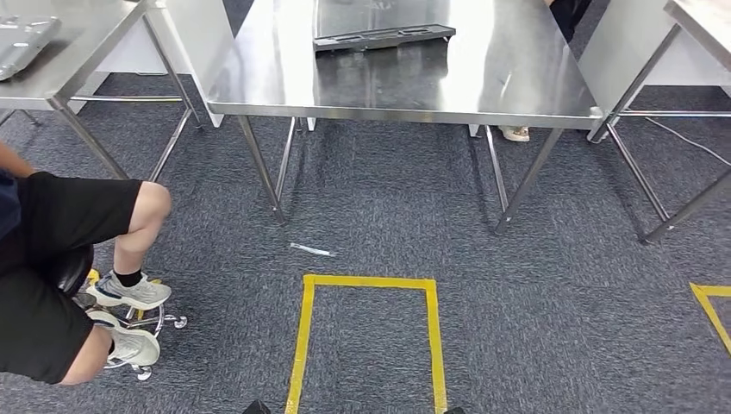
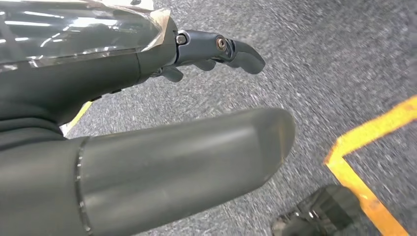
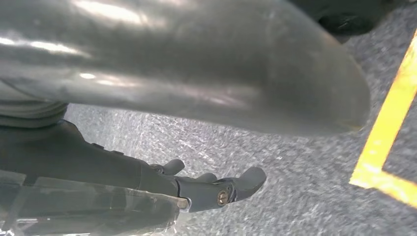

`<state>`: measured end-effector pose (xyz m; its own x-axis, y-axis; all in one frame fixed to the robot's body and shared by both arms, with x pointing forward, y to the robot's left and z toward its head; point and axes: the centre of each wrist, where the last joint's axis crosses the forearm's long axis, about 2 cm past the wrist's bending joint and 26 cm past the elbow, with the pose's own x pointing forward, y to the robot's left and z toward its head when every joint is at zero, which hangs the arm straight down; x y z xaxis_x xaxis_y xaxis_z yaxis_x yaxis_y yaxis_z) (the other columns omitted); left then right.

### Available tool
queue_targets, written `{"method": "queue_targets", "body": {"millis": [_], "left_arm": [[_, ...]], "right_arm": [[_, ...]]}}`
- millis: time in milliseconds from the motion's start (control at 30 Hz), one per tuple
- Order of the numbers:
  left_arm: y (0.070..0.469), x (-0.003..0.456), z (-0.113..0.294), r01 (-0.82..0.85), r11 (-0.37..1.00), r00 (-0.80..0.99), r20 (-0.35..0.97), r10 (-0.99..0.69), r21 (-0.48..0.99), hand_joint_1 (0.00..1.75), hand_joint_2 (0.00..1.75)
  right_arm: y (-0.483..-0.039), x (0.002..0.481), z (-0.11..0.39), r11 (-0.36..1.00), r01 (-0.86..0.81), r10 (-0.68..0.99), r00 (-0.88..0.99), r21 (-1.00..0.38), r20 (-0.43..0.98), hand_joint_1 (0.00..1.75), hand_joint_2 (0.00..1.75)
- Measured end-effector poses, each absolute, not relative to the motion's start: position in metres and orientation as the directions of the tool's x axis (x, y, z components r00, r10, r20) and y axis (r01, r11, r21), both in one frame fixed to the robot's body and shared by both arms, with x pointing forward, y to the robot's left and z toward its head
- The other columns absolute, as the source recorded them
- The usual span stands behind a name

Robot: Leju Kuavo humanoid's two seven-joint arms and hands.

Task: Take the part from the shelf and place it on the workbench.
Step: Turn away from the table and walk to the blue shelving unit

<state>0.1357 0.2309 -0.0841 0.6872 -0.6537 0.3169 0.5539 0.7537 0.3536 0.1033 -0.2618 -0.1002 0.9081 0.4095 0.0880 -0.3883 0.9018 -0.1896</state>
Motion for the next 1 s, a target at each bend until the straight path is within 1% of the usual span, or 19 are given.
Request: {"method": "queue_targets", "body": {"millis": [167,1000], "left_arm": [[0.2331,0.1344,-0.0847,0.557,0.75,0.686,0.312,-0.657,0.356,0.0,0.0],[0.2283,0.1351,-0.0842,0.572,0.735,0.671,0.308,-0.674,0.364,0.0,0.0]], "right_arm": [[-0.2587,0.1093,-0.0986,0.902,-0.389,0.412,0.905,-0.188,0.104,0.0,0.0],[-0.2589,0.1065,-0.0993,0.89,-0.413,0.435,0.895,-0.192,0.093,0.0,0.0]]}}
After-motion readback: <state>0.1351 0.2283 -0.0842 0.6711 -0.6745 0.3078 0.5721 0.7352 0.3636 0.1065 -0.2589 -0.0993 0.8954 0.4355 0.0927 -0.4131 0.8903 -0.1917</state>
